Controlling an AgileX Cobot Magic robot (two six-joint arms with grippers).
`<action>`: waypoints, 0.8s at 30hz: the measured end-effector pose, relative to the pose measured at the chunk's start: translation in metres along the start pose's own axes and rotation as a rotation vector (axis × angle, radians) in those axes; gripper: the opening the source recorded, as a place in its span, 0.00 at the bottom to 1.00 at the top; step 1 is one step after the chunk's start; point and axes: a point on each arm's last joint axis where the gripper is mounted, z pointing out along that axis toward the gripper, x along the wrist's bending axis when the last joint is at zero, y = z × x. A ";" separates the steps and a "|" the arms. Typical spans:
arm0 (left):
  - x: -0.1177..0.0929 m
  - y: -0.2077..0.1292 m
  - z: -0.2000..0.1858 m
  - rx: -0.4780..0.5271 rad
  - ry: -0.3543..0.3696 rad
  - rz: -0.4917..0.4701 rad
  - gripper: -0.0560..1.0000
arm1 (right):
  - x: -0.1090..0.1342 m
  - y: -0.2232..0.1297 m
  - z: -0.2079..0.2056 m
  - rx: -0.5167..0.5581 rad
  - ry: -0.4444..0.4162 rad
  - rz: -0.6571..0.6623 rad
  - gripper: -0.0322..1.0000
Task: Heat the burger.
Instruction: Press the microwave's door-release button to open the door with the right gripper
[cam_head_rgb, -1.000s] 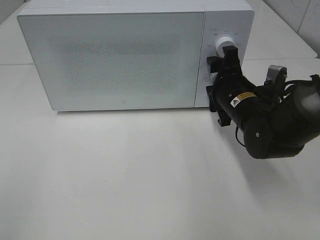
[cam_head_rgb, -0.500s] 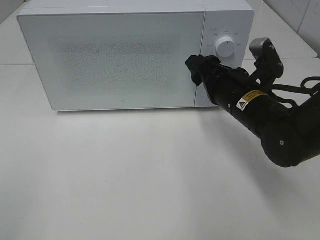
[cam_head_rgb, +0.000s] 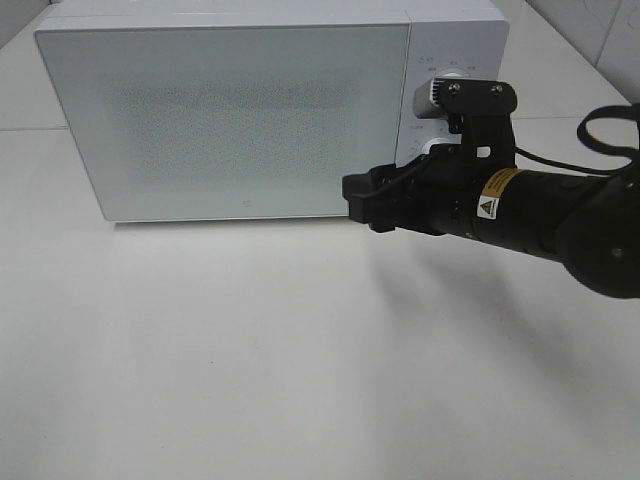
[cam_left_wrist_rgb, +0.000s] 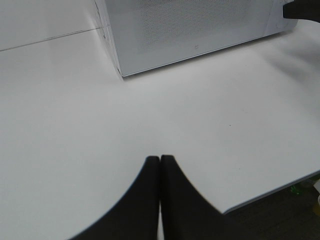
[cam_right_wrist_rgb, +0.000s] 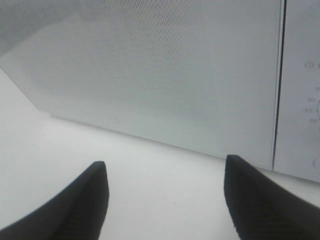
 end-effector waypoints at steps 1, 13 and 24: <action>0.000 0.000 0.000 0.000 0.000 0.000 0.05 | 0.000 0.001 -0.001 0.030 -0.005 -0.021 0.64; 0.000 0.000 0.000 0.000 0.000 0.000 0.05 | -0.012 0.034 -0.012 0.382 -0.207 -0.126 0.62; 0.000 0.000 0.000 0.000 0.000 0.000 0.05 | -0.074 0.043 -0.033 0.457 -0.406 0.163 0.62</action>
